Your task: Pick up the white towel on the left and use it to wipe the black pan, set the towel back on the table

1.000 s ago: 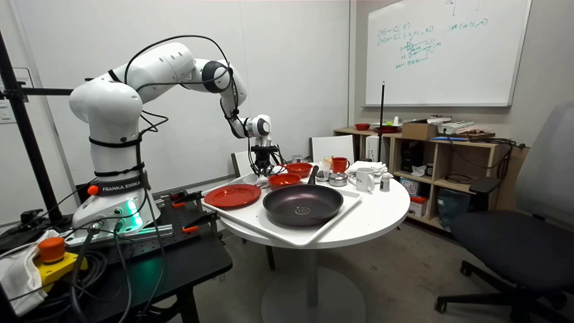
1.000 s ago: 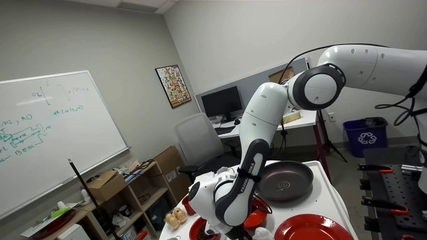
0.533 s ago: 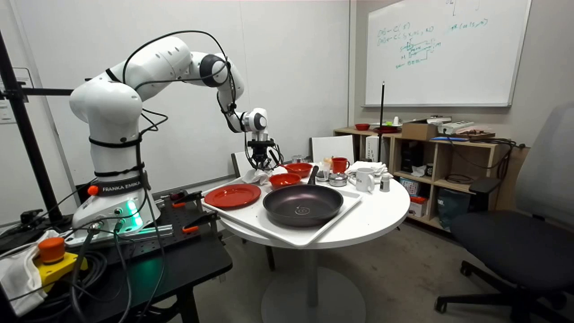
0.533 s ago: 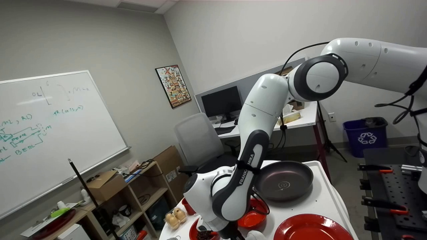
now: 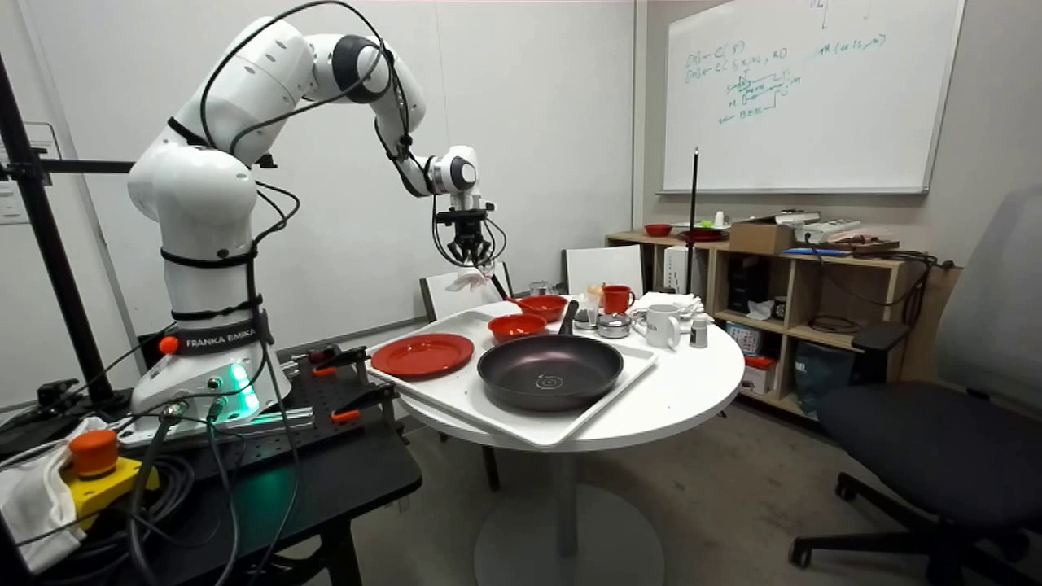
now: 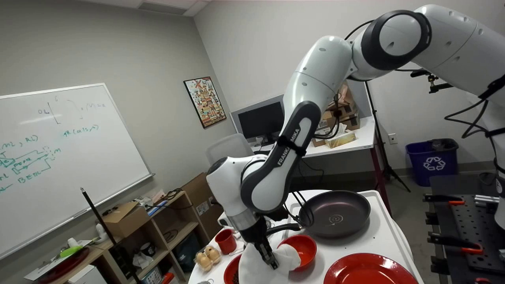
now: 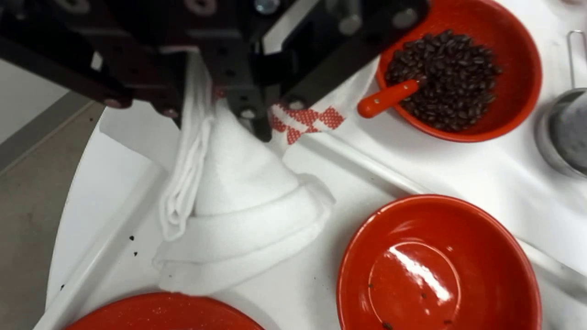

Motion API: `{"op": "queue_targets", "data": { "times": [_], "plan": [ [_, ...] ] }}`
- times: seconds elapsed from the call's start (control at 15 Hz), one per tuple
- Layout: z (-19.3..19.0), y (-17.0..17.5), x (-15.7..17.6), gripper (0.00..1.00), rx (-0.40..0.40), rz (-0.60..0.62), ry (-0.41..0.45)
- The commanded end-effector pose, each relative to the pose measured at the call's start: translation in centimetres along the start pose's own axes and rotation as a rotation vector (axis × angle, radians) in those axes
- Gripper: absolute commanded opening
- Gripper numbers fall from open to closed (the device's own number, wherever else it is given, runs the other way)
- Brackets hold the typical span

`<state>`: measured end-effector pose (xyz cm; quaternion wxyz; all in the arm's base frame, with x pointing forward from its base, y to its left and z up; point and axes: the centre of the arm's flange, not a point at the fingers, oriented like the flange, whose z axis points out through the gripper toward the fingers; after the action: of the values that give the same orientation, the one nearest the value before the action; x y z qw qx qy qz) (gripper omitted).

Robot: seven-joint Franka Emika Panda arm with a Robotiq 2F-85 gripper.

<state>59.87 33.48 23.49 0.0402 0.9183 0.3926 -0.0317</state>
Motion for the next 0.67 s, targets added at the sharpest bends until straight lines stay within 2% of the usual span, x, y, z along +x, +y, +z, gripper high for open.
{"op": "queue_targets", "data": {
  "times": [0.0,0.33,0.6],
  "plan": [
    [-4.0,2.8,-5.7,0.04,0.024,0.188,0.019],
    [-5.4,8.9,-12.1,0.04,0.086,0.442,0.026],
    [-3.7,14.4,-18.6,0.04,0.164,0.649,0.015]
  ]
}}
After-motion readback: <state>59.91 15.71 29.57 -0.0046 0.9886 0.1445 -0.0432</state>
